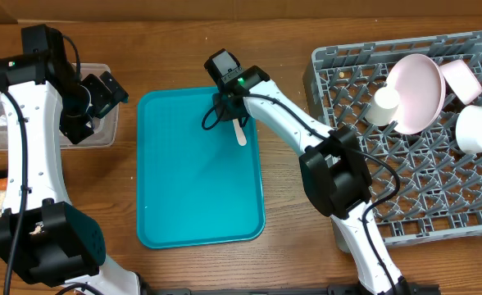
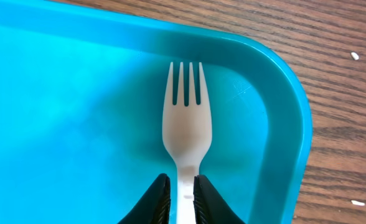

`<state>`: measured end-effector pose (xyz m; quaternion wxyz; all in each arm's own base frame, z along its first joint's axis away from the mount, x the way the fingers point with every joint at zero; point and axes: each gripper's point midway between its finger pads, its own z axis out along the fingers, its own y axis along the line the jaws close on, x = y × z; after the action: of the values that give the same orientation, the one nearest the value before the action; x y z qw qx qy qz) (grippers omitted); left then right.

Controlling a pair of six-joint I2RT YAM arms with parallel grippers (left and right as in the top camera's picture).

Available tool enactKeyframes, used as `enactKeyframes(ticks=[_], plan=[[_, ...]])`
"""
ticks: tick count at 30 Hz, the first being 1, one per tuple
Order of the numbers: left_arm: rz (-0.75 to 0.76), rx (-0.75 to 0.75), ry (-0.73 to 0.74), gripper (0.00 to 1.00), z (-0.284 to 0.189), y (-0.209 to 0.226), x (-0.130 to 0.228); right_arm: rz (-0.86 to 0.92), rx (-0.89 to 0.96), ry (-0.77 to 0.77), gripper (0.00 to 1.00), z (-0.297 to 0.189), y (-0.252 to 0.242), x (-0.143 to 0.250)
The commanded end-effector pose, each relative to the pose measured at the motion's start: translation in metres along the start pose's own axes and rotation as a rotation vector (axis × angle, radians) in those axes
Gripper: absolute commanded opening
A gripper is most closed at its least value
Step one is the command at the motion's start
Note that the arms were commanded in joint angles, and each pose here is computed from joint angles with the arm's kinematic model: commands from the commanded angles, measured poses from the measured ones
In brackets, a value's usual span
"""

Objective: Sort waste into correct bins and load items into the dishwasher
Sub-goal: 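Lower the right gripper and close it on the fork handle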

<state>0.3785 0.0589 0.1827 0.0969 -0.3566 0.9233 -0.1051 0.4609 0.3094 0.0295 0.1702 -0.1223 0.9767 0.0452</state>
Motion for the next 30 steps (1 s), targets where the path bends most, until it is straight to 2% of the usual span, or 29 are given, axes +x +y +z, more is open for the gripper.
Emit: enactKeyframes(ticks=[1, 2, 4, 5, 7, 14, 30], plan=[[-0.004, 0.002, -0.03, 1.0, -0.007, -0.003, -0.007, 0.013, -0.044, -0.061, 0.33, -0.027, 0.009, -0.017], [-0.004, 0.002, -0.03, 1.0, -0.007, -0.003, -0.007, 0.014, -0.045, -0.067, 0.38, -0.027, 0.009, -0.019], [-0.004, 0.002, -0.031, 1.0, -0.007, -0.003, -0.007, 0.022, -0.034, -0.093, 0.59, -0.027, 0.004, -0.026], [-0.004, 0.002, -0.03, 1.0, -0.007, -0.003, -0.007, 0.027, -0.031, -0.108, 0.65, -0.026, 0.001, -0.03], [-0.004, 0.002, -0.03, 1.0, -0.007, -0.003, -0.007, 0.035, -0.041, -0.126, 0.69, -0.023, 0.0, -0.034], [-0.004, 0.002, -0.03, 1.0, -0.007, -0.003, -0.007, 0.004, -0.051, -0.131, 0.7, -0.008, 0.003, -0.034], [-0.004, 0.002, -0.03, 1.0, -0.007, -0.003, -0.007, -0.003, -0.031, -0.066, 0.67, 0.031, 0.0, -0.008]])
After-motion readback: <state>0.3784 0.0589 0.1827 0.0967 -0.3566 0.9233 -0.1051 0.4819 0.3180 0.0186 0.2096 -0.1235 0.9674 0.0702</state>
